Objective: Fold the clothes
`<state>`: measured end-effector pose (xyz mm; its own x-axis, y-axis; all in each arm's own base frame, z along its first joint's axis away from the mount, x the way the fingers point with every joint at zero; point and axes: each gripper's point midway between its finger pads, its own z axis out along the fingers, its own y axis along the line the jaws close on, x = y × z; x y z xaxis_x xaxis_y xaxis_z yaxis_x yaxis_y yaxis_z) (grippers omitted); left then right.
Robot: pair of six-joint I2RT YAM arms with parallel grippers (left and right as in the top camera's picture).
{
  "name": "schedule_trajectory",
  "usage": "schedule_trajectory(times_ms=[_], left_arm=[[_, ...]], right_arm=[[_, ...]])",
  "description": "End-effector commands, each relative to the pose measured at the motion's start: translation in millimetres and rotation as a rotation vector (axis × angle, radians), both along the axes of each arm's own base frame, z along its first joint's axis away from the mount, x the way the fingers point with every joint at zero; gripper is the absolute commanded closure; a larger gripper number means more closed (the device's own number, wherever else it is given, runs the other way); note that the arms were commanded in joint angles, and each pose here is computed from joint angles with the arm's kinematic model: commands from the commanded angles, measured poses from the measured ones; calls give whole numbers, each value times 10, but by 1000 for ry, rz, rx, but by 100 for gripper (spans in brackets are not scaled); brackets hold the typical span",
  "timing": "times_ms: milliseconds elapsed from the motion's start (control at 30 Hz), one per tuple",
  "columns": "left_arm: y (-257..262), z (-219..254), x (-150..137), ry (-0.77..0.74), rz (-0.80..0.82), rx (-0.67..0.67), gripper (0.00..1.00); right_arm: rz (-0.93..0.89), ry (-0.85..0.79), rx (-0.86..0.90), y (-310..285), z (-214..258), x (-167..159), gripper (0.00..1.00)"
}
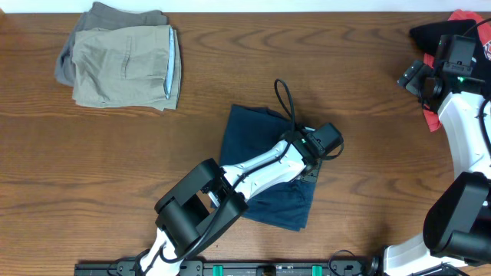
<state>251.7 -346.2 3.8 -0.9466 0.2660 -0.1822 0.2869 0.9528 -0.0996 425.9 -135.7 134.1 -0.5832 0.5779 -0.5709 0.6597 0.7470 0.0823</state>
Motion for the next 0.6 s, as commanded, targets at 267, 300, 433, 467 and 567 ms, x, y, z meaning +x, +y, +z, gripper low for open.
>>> schedule_trajectory(times_ms=[267, 300, 433, 467, 567], left_arm=[[29, 147, -74, 37, -12, 18, 60], [25, 191, -71, 32, -12, 11, 55], [20, 334, -68, 17, -12, -10, 46], [17, 369, -65, 12, -12, -17, 43], [10, 394, -69, 9, -14, -22, 39]], right_arm=[[2, -17, -21, -26, 92, 20, 1], [2, -17, -21, -26, 92, 20, 1], [2, -17, -21, -26, 92, 20, 1], [2, -17, -21, -26, 92, 20, 1], [2, -17, -21, -26, 92, 20, 1]])
